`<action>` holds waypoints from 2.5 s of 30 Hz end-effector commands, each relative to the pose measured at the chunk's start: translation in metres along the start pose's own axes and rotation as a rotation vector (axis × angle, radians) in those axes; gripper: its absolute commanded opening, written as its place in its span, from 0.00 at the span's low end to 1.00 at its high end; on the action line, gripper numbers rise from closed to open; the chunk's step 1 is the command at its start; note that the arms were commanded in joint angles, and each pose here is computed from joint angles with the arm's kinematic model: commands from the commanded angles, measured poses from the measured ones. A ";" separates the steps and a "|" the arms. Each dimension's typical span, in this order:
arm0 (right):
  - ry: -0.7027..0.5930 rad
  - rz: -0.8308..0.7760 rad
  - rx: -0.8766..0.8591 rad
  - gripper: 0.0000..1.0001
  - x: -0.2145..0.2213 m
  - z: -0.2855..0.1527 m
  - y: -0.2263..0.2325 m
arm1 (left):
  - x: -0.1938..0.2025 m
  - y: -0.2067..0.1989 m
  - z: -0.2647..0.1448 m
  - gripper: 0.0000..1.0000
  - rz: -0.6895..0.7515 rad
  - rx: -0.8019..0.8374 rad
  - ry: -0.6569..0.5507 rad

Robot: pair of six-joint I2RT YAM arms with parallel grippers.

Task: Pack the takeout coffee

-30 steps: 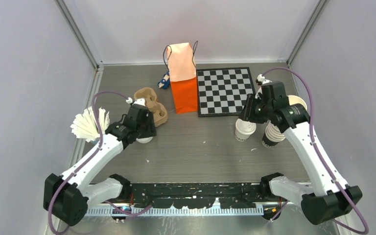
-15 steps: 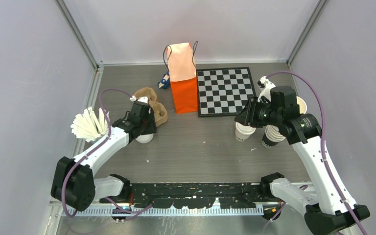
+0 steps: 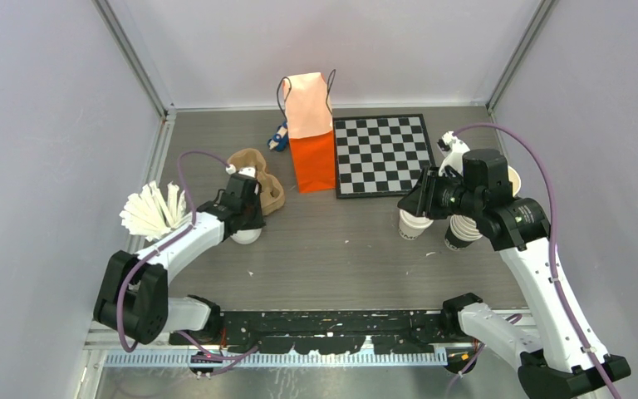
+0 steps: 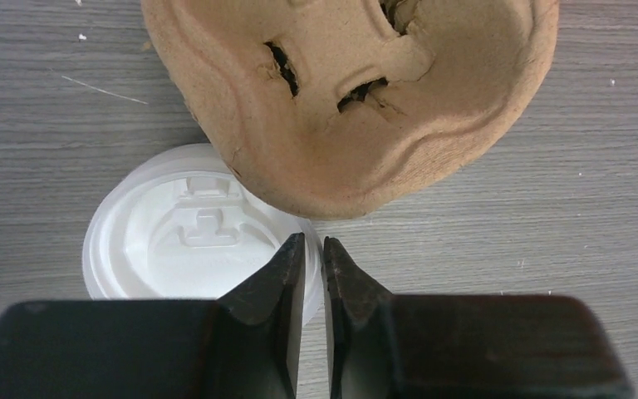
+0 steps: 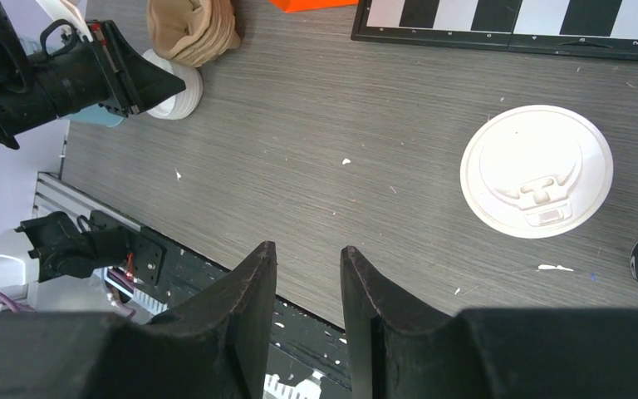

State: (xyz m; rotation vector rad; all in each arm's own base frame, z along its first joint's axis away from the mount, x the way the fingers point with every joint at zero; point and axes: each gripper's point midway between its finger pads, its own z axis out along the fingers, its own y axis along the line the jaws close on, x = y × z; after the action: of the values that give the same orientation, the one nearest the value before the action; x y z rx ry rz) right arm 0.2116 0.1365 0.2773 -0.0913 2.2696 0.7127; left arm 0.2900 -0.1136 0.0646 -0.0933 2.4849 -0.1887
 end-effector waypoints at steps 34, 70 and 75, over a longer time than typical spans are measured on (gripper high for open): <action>-0.106 0.013 -0.004 0.44 -0.016 -0.013 0.008 | -0.035 -0.023 -0.081 0.00 -0.012 0.143 -0.073; -0.185 -0.103 0.886 0.48 -0.120 -0.107 -0.093 | -0.017 -0.082 -0.163 0.00 0.109 0.601 -0.053; -0.142 -0.078 0.891 0.50 -0.121 -0.100 -0.098 | -0.017 -0.077 -0.165 0.00 0.136 0.583 -0.071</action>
State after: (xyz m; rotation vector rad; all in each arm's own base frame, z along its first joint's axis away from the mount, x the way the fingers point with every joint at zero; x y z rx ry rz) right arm 0.2633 -0.0063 0.3619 0.2608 2.2289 -0.3236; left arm 0.2070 -0.1704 0.2015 0.2718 2.3159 -0.8146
